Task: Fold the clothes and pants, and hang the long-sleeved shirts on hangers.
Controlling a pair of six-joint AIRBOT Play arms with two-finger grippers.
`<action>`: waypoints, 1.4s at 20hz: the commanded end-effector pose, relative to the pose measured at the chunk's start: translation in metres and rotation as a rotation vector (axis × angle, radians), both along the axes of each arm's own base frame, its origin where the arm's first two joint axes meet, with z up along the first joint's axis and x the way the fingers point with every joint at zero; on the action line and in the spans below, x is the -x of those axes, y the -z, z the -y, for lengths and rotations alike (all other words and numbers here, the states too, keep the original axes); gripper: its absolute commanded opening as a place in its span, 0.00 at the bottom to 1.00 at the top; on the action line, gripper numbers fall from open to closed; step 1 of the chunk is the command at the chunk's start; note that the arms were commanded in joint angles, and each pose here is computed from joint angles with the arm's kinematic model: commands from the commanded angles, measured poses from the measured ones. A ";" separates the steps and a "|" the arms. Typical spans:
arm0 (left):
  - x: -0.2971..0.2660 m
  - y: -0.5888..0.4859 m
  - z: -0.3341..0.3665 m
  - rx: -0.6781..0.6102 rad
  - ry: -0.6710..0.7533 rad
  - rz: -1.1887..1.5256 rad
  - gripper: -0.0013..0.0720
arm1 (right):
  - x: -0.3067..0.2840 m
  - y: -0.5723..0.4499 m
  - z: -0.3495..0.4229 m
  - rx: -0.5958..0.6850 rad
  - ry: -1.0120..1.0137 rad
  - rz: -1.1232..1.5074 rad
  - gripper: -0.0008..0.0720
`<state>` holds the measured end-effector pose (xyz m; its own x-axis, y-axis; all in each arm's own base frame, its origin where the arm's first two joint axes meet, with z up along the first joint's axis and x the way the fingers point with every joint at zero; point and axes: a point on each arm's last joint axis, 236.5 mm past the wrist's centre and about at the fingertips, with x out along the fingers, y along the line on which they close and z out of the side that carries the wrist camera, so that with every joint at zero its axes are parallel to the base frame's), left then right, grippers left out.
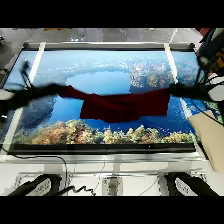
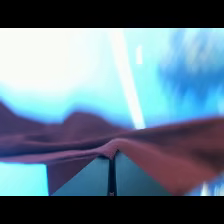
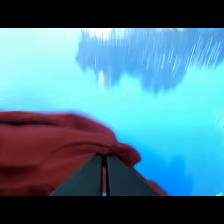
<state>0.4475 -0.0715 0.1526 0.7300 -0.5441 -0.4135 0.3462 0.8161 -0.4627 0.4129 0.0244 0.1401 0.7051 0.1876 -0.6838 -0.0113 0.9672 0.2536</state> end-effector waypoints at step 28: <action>0.020 -0.154 -0.074 -0.198 -0.183 0.305 0.04 | -0.046 -0.173 0.004 0.046 -0.008 0.346 0.02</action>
